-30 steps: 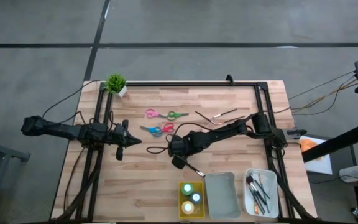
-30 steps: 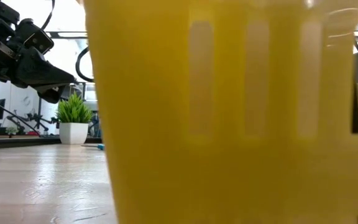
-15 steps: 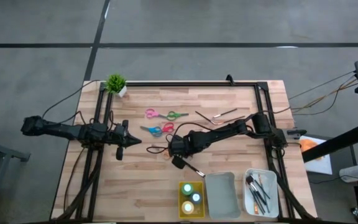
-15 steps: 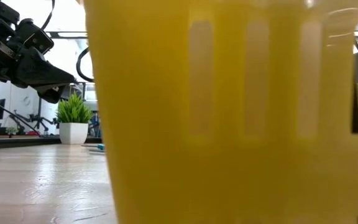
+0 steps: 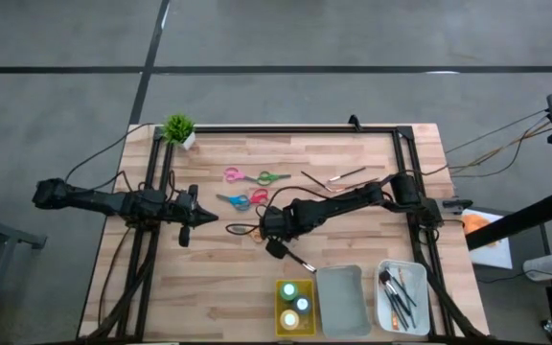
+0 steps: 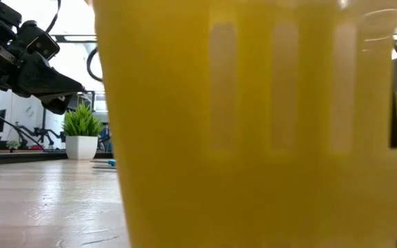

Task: Pick & Place Paint Supplies
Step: Put the silver brush into the white bin

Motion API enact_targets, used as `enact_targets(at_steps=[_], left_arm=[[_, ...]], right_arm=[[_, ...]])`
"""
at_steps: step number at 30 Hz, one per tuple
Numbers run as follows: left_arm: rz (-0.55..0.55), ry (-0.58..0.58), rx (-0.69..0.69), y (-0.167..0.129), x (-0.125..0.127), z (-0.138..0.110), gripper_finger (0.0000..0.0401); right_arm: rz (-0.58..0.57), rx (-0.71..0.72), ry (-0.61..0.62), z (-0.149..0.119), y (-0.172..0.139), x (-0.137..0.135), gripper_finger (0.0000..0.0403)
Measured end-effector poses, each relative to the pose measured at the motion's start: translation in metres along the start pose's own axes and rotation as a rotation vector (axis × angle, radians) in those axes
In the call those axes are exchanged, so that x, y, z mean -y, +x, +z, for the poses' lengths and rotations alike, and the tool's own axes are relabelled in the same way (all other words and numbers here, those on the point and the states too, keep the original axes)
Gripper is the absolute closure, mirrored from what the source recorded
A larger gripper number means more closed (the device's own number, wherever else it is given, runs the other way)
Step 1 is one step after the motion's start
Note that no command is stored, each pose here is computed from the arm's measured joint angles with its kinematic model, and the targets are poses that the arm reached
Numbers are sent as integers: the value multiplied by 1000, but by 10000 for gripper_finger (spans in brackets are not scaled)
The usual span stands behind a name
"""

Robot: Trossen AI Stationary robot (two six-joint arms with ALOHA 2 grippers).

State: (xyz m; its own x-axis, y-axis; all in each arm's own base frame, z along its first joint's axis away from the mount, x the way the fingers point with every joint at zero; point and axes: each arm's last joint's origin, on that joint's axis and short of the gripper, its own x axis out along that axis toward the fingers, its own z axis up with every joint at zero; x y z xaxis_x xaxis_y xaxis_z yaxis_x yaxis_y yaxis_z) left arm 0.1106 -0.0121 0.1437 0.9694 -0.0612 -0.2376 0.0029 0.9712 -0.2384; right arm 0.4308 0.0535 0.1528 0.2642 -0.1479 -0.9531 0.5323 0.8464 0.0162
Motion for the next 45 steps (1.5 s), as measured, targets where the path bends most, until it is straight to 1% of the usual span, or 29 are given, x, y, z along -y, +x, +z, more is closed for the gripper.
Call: enact_targets(at_steps=[7, 14, 17, 21, 25, 29, 32, 40, 45], left_arm=[[0, 0, 0, 0, 0, 0, 401], [0, 0, 0, 0, 0, 0, 401], [0, 0, 0, 0, 0, 0, 401], [0, 0, 0, 0, 0, 0, 401], [0, 0, 1, 0, 0, 0, 401], [0, 0, 0, 0, 0, 0, 401], [0, 0, 0, 0, 0, 0, 401], [0, 0, 0, 0, 0, 0, 401], [0, 0, 0, 0, 0, 0, 401]], right_arm=[[-14, 17, -22, 7, -17, -1, 388], [-38, 24, -31, 15, -48, -1, 388], [-54, 31, -33, 17, -66, 2, 388], [-105, 19, -16, 12, -88, 4, 388], [-147, 30, 5, -2, -115, 1, 388], [-185, 50, 48, -22, -141, -3, 388], [-172, 57, 74, -41, -158, -5, 388], [-86, 89, 149, -93, -198, -7, 388], [-55, 84, 230, -127, -217, -4, 388]])
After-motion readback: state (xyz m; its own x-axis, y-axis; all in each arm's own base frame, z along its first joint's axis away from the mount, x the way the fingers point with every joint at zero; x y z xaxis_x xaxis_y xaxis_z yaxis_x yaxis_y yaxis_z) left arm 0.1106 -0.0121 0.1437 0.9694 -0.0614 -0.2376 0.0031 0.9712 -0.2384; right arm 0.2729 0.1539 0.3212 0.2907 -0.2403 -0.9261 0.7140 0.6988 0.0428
